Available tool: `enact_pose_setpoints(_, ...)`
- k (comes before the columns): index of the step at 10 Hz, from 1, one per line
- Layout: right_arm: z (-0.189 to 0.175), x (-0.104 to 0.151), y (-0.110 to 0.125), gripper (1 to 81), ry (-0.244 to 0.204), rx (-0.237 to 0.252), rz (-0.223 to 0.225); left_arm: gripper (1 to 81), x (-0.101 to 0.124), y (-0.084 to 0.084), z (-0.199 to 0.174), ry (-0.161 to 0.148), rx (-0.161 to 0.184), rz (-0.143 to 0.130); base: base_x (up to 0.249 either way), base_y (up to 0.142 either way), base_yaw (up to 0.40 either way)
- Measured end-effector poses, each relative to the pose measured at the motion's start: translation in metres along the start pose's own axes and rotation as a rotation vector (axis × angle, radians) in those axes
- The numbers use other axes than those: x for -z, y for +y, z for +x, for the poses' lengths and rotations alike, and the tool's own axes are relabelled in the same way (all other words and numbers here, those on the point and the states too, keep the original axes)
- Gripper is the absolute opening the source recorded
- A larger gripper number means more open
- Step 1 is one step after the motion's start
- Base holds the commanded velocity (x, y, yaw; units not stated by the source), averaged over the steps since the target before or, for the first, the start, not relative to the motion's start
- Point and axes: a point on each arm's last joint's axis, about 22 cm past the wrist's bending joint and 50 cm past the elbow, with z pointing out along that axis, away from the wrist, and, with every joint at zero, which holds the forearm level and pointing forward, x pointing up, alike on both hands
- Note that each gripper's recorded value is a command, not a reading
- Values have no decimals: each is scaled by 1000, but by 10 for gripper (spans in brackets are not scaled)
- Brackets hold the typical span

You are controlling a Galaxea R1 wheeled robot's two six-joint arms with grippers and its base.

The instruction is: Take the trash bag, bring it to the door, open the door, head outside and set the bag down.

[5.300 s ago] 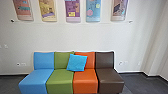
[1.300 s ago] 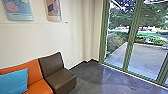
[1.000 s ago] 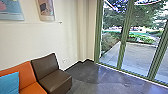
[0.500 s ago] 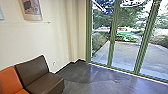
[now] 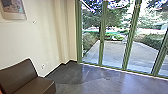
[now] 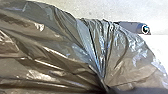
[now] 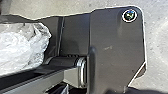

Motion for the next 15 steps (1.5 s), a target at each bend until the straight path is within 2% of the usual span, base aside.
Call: enact_pose_setpoints(15, -1, -1, -3, 811, 0, 1, 2, 10, 0, 0, 1, 3, -1, 0, 0, 0, -292)
